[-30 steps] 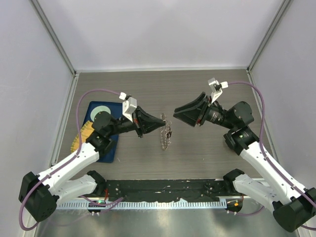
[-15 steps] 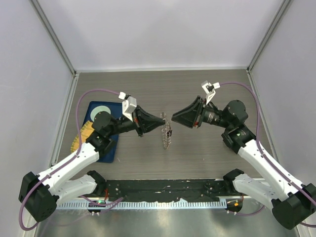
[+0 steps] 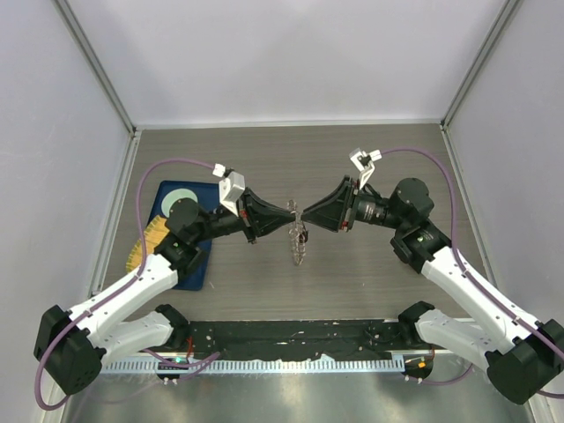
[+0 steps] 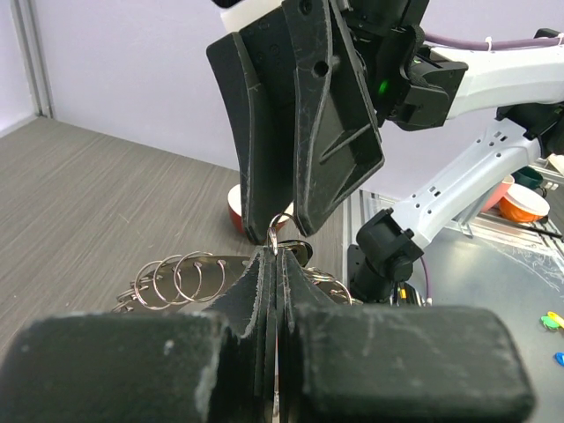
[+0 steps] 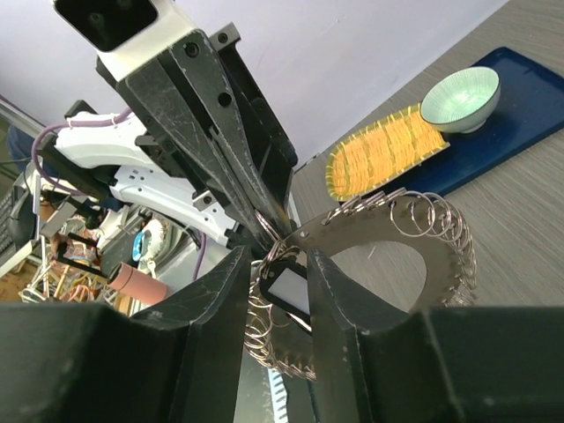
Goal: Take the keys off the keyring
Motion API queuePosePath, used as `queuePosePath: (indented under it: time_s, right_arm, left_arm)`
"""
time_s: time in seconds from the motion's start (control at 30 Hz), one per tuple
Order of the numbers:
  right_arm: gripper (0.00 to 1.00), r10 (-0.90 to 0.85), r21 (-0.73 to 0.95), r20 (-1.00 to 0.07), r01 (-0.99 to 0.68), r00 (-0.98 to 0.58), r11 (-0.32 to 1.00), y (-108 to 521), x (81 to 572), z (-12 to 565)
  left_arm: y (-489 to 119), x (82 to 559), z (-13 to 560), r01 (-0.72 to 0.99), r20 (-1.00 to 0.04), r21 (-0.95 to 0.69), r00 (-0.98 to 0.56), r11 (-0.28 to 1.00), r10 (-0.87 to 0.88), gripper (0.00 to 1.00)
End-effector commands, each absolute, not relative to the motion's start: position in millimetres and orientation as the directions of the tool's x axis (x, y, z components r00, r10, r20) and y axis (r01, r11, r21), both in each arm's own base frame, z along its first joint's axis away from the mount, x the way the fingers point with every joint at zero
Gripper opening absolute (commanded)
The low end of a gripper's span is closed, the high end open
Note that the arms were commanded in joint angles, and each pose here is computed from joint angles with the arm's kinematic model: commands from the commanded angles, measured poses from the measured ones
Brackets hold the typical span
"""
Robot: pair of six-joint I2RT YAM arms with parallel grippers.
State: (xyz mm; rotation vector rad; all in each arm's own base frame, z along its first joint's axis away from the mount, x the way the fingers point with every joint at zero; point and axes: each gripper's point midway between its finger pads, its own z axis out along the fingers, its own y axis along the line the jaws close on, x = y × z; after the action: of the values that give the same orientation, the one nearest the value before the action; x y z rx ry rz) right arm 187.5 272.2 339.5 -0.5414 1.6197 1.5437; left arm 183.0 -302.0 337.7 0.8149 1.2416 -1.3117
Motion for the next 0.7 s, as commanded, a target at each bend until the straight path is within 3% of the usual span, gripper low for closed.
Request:
queuePosePath:
  time_s: [0.0, 0.2, 0.23, 0.47, 0.67]
  right_arm:
    - [0.37, 0.224, 0.577, -0.813, -0.796, -0.537, 0.183, 273.2, 190.8, 346.5]
    - [0.11, 0.235, 0.587, -0.807, -0.782, -0.542, 0.210, 272.6, 195.4, 343.5]
    - [0.02, 0.238, 0.593, -0.802, -0.777, -0.548, 0.212, 272.9, 195.7, 342.3]
    - [0.01, 0.282, 0.638, -0.757, -0.758, -0.589, 0.131, 283.7, 189.0, 347.4]
    - [0.01, 0.291, 0.668, -0.736, -0.726, -0.611, 0.165, 288.7, 195.3, 334.9]
  left_arm:
    - [-298.3, 184.6, 360.8, 0.979, -0.950, -0.124, -0.070, 0.162, -0.303, 0.00]
    - [-297.8, 185.8, 362.1, 0.978, -0.948, -0.125, -0.068, 0.169, -0.311, 0.00]
    - [-297.0, 185.4, 364.3, 0.978, -0.945, -0.123, -0.063, 0.170, -0.320, 0.00]
    - [-296.3, 187.7, 366.8, 0.976, -0.928, -0.134, -0.062, 0.172, -0.368, 0.00]
    - [-292.6, 183.5, 375.4, 0.980, -0.911, -0.116, -0.040, 0.163, -0.410, 0.00]
